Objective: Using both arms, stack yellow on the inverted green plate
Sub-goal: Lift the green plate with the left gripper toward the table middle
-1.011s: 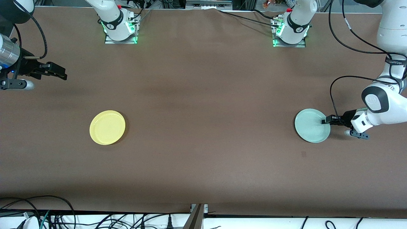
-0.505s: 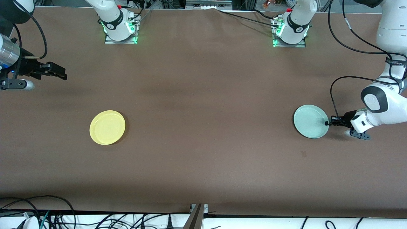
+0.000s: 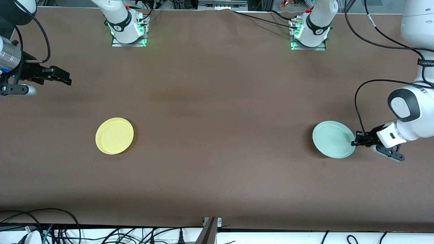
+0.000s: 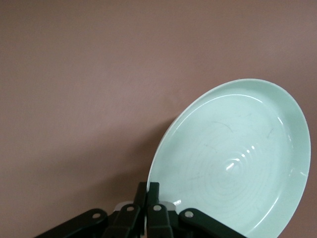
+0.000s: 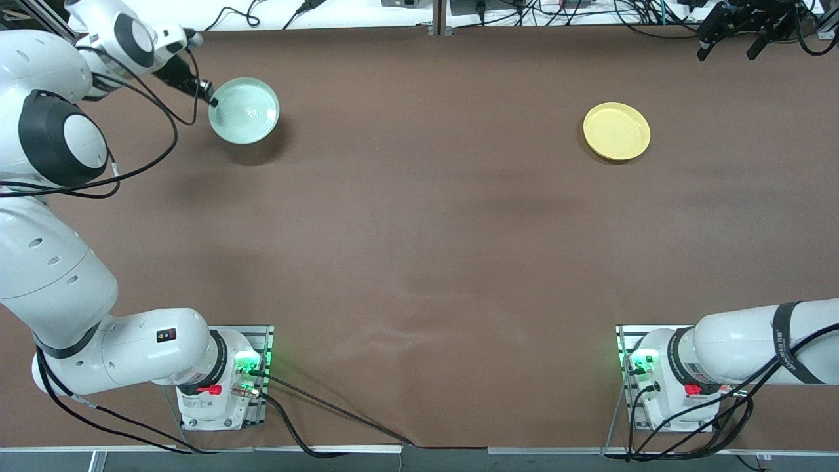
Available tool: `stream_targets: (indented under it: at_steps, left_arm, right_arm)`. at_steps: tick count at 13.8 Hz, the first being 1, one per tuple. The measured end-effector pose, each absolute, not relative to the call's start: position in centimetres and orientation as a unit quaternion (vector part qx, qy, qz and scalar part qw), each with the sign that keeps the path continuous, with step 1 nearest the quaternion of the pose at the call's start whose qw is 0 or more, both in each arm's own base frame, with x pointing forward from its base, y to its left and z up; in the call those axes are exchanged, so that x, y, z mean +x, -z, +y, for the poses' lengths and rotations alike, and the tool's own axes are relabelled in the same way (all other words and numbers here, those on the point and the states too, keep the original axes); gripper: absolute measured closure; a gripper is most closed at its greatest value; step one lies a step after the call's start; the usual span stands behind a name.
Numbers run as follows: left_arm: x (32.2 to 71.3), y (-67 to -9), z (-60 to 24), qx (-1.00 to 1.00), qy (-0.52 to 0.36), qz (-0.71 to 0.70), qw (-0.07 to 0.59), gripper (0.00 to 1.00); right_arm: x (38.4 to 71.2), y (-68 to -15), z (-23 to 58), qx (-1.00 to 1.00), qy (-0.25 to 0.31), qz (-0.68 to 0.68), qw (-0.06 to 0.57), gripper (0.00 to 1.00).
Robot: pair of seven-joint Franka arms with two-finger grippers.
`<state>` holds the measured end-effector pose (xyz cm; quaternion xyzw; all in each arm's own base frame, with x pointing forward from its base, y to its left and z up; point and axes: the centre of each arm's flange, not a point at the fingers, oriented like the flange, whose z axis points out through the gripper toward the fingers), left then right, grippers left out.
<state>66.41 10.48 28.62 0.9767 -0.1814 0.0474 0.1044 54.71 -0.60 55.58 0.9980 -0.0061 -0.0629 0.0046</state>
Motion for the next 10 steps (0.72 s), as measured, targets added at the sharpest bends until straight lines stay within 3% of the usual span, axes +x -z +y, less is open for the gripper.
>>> stream_targets:
  at_steps: [5,10]
  left_arm:
    - [69.9,-33.3,-3.3,0.964,-0.07,-0.255,0.016,0.97]
    - [69.6,-35.2,-19.0,0.944,-0.103,-0.298,-0.095,0.97]
  right_arm:
    - [54.7,-55.6,-0.6,0.998,0.063,-0.006,0.005,0.0]
    - [54.7,-55.6,-0.6,0.998,0.063,-0.006,0.005,0.0]
